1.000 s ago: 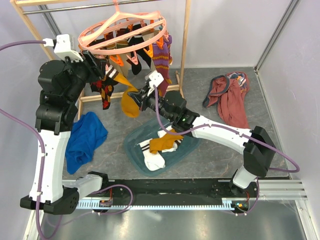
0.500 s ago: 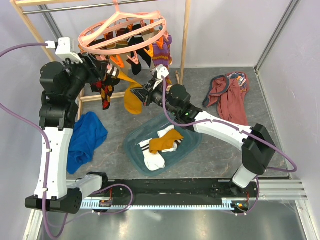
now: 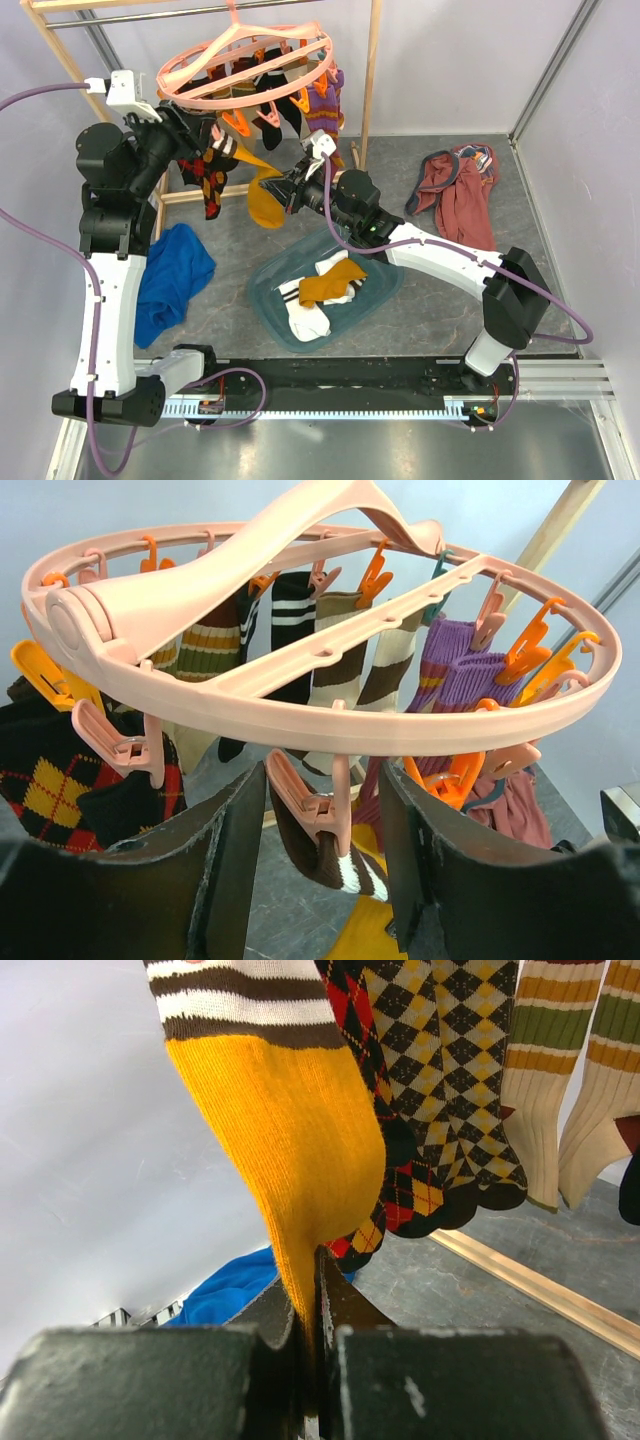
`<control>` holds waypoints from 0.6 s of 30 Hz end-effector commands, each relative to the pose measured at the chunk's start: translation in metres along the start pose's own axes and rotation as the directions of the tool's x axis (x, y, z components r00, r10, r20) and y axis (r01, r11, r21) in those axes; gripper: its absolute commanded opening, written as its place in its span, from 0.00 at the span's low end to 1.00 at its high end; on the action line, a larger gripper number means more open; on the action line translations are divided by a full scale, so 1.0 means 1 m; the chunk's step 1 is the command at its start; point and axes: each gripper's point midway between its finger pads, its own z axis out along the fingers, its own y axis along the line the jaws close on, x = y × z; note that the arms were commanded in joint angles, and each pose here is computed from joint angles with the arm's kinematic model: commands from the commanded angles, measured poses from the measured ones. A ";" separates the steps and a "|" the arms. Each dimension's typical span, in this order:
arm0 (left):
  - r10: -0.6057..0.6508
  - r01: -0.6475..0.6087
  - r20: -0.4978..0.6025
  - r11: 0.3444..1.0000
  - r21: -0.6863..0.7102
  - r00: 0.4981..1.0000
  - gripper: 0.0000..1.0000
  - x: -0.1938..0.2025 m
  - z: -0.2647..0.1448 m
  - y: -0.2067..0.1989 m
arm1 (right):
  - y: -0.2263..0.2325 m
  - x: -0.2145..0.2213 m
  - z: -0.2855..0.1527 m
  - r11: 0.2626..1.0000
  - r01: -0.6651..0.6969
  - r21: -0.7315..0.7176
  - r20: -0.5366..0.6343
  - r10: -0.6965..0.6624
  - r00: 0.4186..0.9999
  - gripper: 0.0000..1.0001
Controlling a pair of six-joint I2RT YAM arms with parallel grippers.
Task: Remove the socks clipped to the hanger
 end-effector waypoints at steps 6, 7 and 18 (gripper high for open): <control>-0.038 0.039 0.034 0.999 -0.004 0.999 0.57 -0.008 0.003 0.002 | 0.016 -0.036 0.003 0.999 0.002 -0.049 0.071 0.002 0.997 0.00; -0.044 0.044 0.027 0.999 -0.016 0.999 0.58 -0.004 0.004 0.005 | 0.016 -0.035 0.003 0.999 0.003 -0.049 0.069 0.001 0.998 0.00; -0.063 0.062 0.038 0.998 0.023 0.997 0.51 -0.002 0.009 0.003 | 0.015 -0.034 0.001 0.999 0.007 -0.045 0.055 -0.004 0.998 0.00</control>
